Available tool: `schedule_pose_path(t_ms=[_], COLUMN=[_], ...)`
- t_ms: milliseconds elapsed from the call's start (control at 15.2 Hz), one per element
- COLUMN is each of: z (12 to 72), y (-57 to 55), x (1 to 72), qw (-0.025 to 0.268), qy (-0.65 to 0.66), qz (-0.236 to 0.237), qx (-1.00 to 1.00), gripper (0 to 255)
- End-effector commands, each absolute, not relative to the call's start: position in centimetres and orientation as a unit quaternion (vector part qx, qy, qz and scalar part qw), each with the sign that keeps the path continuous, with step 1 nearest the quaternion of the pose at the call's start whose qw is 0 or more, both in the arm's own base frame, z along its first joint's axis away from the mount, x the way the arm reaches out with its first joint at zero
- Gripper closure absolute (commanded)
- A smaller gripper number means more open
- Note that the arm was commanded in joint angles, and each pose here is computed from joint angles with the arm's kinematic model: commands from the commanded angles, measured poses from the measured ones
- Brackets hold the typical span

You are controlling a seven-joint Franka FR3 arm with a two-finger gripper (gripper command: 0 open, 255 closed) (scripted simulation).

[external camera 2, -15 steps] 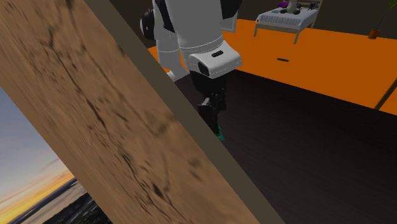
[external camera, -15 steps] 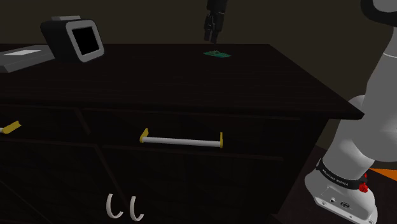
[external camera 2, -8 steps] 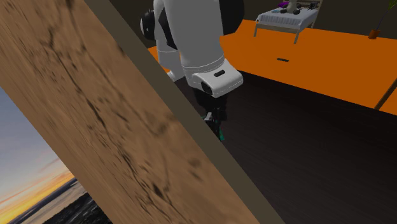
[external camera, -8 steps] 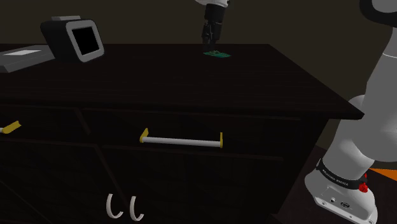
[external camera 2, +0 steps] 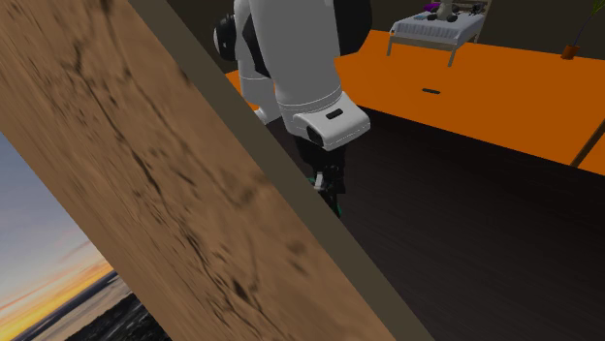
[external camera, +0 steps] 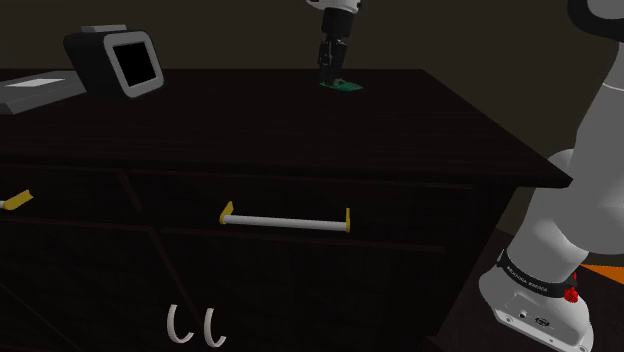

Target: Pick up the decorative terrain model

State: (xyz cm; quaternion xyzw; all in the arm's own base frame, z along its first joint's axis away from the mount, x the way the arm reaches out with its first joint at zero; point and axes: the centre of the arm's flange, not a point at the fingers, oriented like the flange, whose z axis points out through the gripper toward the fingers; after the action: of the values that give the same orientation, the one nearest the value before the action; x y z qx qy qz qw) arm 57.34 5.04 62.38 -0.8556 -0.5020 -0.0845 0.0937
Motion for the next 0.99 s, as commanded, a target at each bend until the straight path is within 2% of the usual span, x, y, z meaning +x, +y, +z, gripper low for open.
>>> schedule_pose_path(t_ms=[0, 924], z=[62.3, 68.7], y=[5.0, 5.1], x=[57.4, 57.3], qw=[0.094, 0.094], qy=[-0.502, -0.502], qz=[-0.084, -0.084], qx=[-0.856, -0.856], gripper=[255, 255])
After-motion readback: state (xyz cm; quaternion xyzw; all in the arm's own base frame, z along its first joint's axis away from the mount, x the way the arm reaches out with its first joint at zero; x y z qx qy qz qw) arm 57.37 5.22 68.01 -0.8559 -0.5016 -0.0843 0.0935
